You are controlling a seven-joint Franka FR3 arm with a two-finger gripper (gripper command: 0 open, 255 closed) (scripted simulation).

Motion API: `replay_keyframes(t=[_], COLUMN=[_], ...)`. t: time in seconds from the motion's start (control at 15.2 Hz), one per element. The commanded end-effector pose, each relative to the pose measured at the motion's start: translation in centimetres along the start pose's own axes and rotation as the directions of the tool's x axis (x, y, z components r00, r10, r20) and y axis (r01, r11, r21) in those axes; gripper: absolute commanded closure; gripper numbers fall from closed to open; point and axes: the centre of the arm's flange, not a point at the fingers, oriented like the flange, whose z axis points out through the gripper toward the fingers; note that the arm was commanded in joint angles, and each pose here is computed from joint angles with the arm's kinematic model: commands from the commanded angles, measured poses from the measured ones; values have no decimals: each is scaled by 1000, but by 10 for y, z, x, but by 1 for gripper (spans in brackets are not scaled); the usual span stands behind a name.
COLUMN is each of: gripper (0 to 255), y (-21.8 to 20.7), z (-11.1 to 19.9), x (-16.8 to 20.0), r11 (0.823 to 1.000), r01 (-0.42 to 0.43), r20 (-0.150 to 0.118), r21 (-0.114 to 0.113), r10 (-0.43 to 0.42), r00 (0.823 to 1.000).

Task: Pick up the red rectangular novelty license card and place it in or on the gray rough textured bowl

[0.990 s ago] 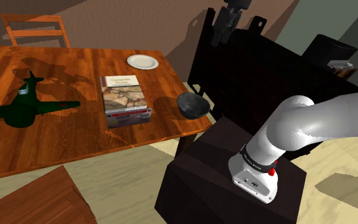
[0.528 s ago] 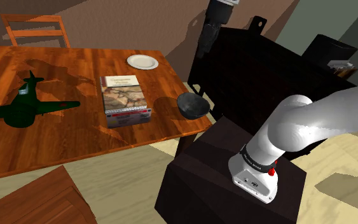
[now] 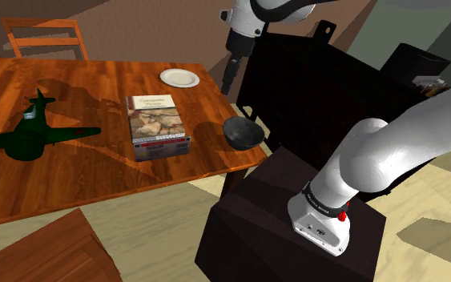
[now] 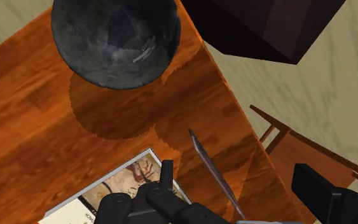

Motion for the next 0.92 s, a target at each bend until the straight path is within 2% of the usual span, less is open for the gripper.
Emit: replay_keyframes(t=[0.0,0.2,0.4,0.59,0.86], gripper=[0,0,0,0,0], y=[0,-3,-8,-16,-28], z=[19,51,83,115,157], x=[16,39,62,84,113], r11=[998,988,970,943,896], r01=[64,155,244,332,445], r20=[-3,-4,-5,-6,-7], r21=[-1,-2,-3,-3,-4], r10=[-64,-155,-244,-332,-445], r00=[998,988,970,943,896])
